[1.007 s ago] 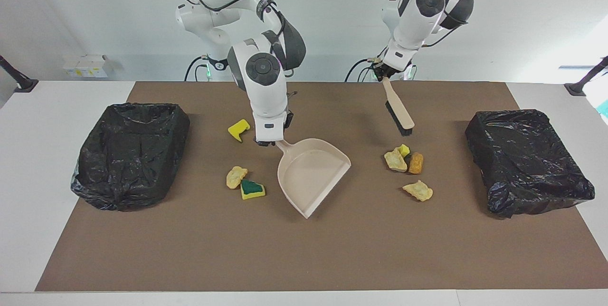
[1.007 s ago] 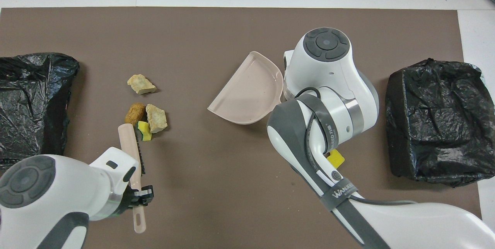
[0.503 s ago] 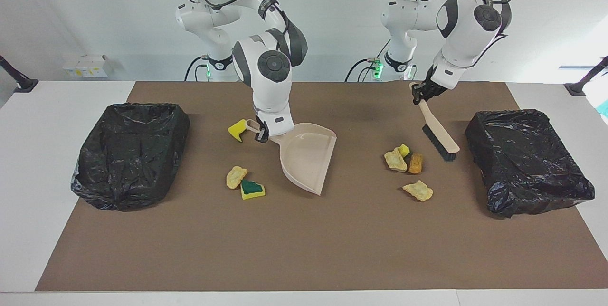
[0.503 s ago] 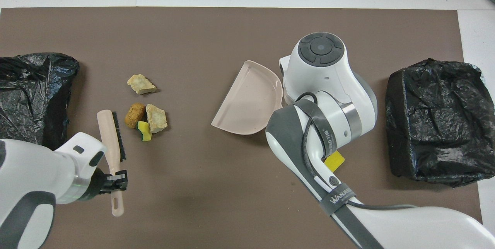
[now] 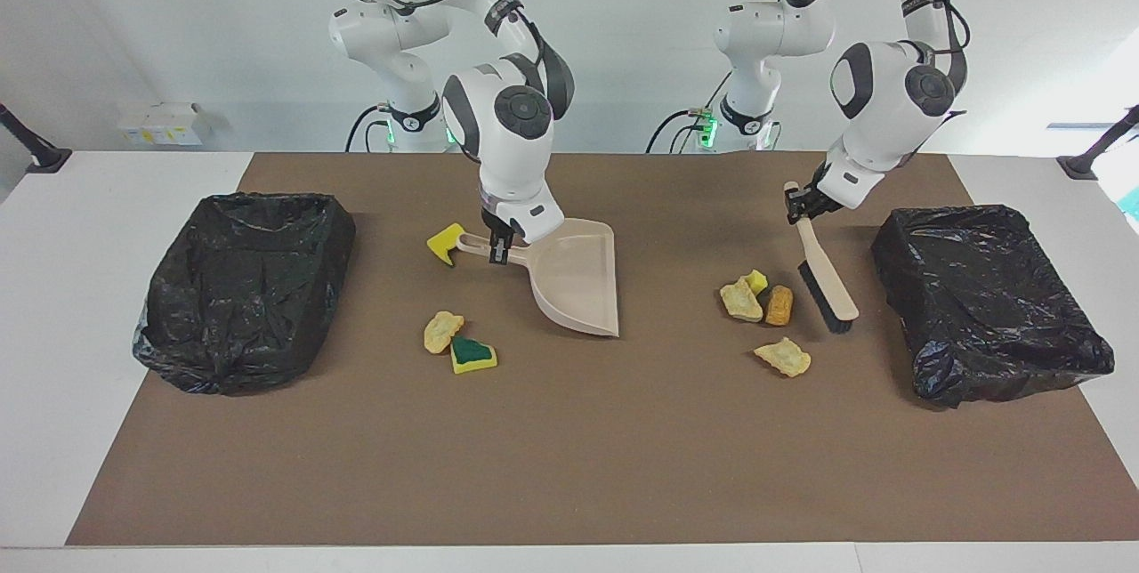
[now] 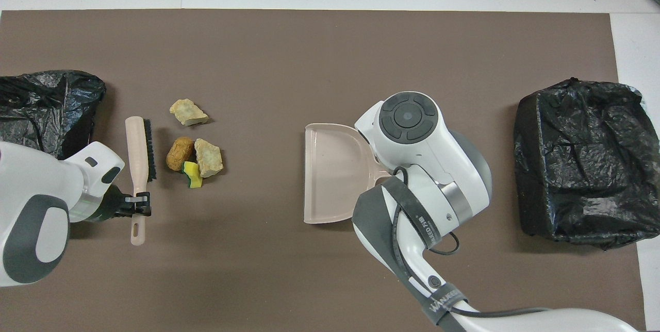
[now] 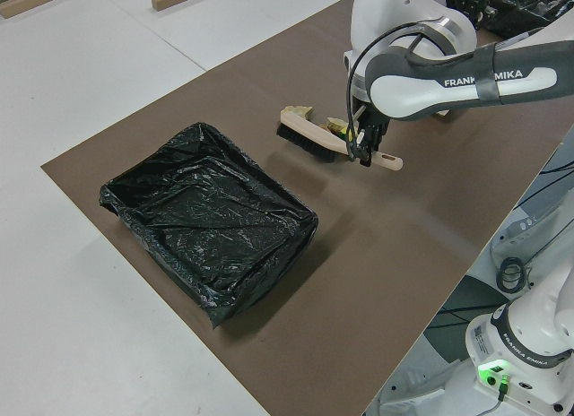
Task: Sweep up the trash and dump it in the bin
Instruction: 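Sweep the bread chunks into the dustpan with the brush in the left gripper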
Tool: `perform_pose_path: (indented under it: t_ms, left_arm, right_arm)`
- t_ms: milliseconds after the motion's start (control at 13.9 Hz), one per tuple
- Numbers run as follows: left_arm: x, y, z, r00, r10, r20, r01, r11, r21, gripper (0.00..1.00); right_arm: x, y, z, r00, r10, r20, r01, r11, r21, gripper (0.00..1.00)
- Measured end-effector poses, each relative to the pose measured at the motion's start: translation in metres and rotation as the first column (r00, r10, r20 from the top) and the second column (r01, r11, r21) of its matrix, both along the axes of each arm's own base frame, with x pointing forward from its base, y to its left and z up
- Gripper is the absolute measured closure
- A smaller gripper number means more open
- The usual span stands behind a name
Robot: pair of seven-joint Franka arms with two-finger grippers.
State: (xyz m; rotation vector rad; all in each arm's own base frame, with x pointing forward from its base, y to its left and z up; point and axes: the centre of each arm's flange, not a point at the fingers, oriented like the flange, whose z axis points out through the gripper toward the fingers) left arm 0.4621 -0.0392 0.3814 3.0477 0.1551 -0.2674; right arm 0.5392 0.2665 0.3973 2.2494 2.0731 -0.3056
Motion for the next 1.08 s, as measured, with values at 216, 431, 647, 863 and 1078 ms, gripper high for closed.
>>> perform_pose_path:
  t_ms: [216,431,647,863,1078]
  left_arm:
    - [0.003,-0.032,-0.017,1.000,0.023,-0.002,-0.023,1.000,0.019,0.74]
    - [-0.007,-0.075,-0.022,1.000,0.026,-0.011,-0.026,0.999,0.038,0.74]
    - [-0.018,-0.113,-0.024,0.999,0.044,-0.016,-0.043,0.998,0.048,0.74]
    - [-0.030,-0.149,-0.026,0.999,0.043,-0.014,-0.043,0.999,0.027,0.74]
    - [-0.041,-0.181,-0.030,0.999,0.031,-0.016,-0.031,0.999,-0.009,0.74]
  right_arm:
    - [-0.001,-0.002,-0.002,1.000,0.003,-0.001,-0.003,1.000,0.000,0.68]
    - [-0.005,0.002,-0.011,1.000,0.017,0.004,-0.017,1.000,0.003,0.68]
    - [-0.007,0.003,-0.015,1.000,0.022,0.010,-0.022,1.000,0.007,0.68]
    - [-0.014,0.019,-0.019,0.999,0.034,0.024,-0.034,0.999,0.013,0.68]
    - [-0.017,0.026,-0.027,0.999,0.033,0.035,-0.033,0.999,0.012,0.68]
